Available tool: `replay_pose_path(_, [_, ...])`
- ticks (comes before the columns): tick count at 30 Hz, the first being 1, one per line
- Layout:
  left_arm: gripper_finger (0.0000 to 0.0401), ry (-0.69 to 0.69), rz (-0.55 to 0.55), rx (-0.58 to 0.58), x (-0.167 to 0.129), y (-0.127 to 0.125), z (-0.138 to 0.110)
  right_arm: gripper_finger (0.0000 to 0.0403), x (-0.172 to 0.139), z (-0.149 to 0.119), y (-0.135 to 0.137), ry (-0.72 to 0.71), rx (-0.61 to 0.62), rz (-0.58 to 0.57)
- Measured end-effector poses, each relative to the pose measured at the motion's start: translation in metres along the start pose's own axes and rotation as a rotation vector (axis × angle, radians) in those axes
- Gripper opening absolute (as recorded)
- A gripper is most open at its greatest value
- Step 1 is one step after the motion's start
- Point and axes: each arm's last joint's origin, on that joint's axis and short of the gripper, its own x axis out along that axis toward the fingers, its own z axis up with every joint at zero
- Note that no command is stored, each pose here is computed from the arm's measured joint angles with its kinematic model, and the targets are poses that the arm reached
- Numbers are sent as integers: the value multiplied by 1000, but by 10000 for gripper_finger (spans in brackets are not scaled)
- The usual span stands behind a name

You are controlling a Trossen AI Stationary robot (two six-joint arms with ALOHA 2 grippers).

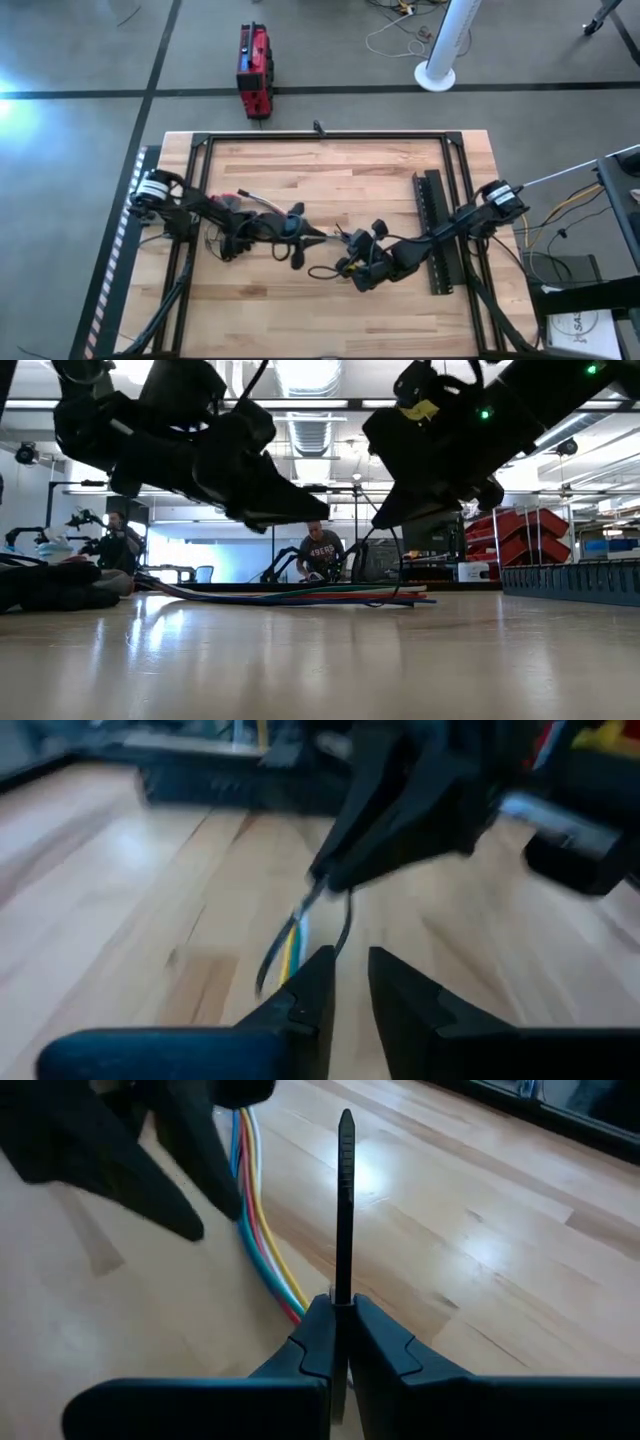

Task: Ziptie cables
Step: Wrap the colored cable wires with the black zip tie

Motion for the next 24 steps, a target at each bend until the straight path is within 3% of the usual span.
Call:
replay_pose_path(8, [113, -61, -179, 46, 10, 29, 17, 3, -8, -4, 4, -43, -49, -7])
replay_pose_path(15, [159, -59, -288, 104, 26, 55, 18, 3, -8, -3, 4, -59, -58, -13])
replay_pose_path(24, [174, -61, -470, 193, 62, 67, 9, 3, -8, -2, 6, -64, -54, -3])
